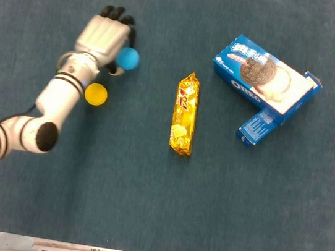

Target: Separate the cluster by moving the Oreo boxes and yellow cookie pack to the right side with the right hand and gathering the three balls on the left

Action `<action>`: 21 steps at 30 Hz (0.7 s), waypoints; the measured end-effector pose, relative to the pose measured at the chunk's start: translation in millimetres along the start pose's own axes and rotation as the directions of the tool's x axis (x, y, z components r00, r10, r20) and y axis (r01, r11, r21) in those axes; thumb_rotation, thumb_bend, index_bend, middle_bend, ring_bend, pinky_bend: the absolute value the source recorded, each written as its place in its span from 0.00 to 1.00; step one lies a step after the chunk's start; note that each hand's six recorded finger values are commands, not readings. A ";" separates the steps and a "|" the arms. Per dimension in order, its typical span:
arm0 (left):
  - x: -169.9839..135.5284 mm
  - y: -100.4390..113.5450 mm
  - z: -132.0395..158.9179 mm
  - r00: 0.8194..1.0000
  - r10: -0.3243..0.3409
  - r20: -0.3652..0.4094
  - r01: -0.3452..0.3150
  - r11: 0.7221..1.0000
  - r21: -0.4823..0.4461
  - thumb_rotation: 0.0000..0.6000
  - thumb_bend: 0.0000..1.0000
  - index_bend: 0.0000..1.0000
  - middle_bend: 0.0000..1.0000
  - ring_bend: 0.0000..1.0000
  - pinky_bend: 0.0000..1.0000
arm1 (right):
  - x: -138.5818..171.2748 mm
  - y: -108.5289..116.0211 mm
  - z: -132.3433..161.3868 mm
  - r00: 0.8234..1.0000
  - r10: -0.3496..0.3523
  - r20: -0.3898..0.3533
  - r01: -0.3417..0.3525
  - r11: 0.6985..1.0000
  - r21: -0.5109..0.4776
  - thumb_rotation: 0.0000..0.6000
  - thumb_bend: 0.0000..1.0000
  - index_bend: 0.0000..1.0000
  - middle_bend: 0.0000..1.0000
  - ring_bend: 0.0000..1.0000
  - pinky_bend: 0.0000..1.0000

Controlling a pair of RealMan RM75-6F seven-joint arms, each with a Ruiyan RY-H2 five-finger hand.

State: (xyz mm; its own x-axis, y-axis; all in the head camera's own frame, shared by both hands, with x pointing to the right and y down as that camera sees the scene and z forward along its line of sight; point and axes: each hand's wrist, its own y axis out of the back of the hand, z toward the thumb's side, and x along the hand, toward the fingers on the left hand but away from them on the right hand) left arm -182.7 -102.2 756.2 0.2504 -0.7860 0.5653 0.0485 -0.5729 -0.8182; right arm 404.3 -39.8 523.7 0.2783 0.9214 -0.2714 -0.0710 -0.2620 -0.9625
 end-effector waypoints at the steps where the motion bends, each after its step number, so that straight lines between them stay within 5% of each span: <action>1: -4.0 0.8 -8.8 1.000 -0.004 -0.010 0.005 1.000 0.014 1.00 0.19 0.49 0.17 0.00 0.05 | -0.5 -0.2 1.3 1.000 0.000 -0.003 0.000 1.000 -0.001 1.00 0.14 0.24 0.46 0.42 0.48; 10: -34.8 -15.5 -53.3 0.994 -0.091 -0.053 0.096 0.990 0.107 1.00 0.19 0.47 0.16 0.00 0.05 | -2.7 -1.6 9.6 1.000 0.003 -0.021 -0.003 1.000 -0.001 1.00 0.14 0.24 0.46 0.42 0.48; 21: -36.3 -17.4 -42.4 0.994 -0.104 -0.025 0.105 0.990 0.091 1.00 0.19 0.36 0.15 0.00 0.05 | -1.5 -0.8 10.2 1.000 0.001 -0.018 -0.001 1.000 -0.001 1.00 0.14 0.24 0.46 0.42 0.48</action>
State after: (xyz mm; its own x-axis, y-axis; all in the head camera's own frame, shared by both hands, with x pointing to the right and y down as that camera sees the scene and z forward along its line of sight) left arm -233.7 -73.6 754.4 0.2198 -0.7280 0.6494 0.1623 -0.6291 -0.7602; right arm 394.1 -38.0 524.8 0.2957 0.9157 -0.2721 -0.0705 -0.2631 -0.9622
